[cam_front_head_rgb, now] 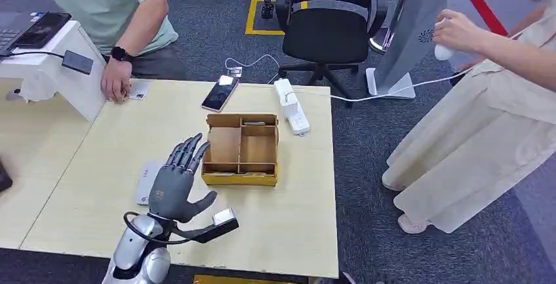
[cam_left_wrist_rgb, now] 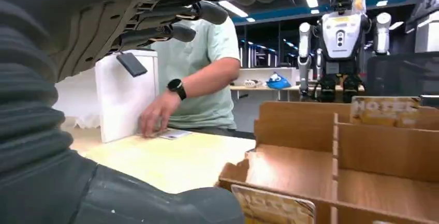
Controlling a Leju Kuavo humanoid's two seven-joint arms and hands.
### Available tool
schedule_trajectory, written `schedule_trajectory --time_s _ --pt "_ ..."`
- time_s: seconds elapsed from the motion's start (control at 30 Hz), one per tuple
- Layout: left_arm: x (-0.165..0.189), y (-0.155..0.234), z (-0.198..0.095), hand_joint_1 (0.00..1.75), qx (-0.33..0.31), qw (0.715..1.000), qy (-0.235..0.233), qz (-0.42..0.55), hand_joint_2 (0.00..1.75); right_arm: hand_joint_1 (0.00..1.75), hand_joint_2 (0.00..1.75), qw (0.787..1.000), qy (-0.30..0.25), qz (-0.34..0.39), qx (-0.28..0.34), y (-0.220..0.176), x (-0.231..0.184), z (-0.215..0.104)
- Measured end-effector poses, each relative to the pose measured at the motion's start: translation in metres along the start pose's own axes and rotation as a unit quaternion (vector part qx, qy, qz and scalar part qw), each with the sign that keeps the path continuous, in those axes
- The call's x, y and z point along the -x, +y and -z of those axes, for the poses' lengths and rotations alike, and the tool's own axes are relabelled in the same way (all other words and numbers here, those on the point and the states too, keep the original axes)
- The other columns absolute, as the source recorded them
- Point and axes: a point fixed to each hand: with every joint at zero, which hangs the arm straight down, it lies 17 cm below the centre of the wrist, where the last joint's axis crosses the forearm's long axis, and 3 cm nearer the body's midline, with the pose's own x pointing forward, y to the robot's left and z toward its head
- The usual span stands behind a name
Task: Pass the card to the sensor for recognition and then transmit it.
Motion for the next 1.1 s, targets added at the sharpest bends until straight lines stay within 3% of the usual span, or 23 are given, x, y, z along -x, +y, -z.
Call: schedule_trajectory --time_s 0.4,1.1 --pt "-0.009 -0.041 -0.012 0.0 0.057 0.998 -0.016 0.015 1.75 0.0 0.0 1.0 -0.006 0.0 -0.004 0.002 -0.004 0.0" --pt "-0.006 -0.051 -0.002 0.0 0.07 0.996 -0.024 0.045 1.75 0.0 0.0 1.0 -0.012 -0.005 -0.009 0.006 -0.008 -0.002"
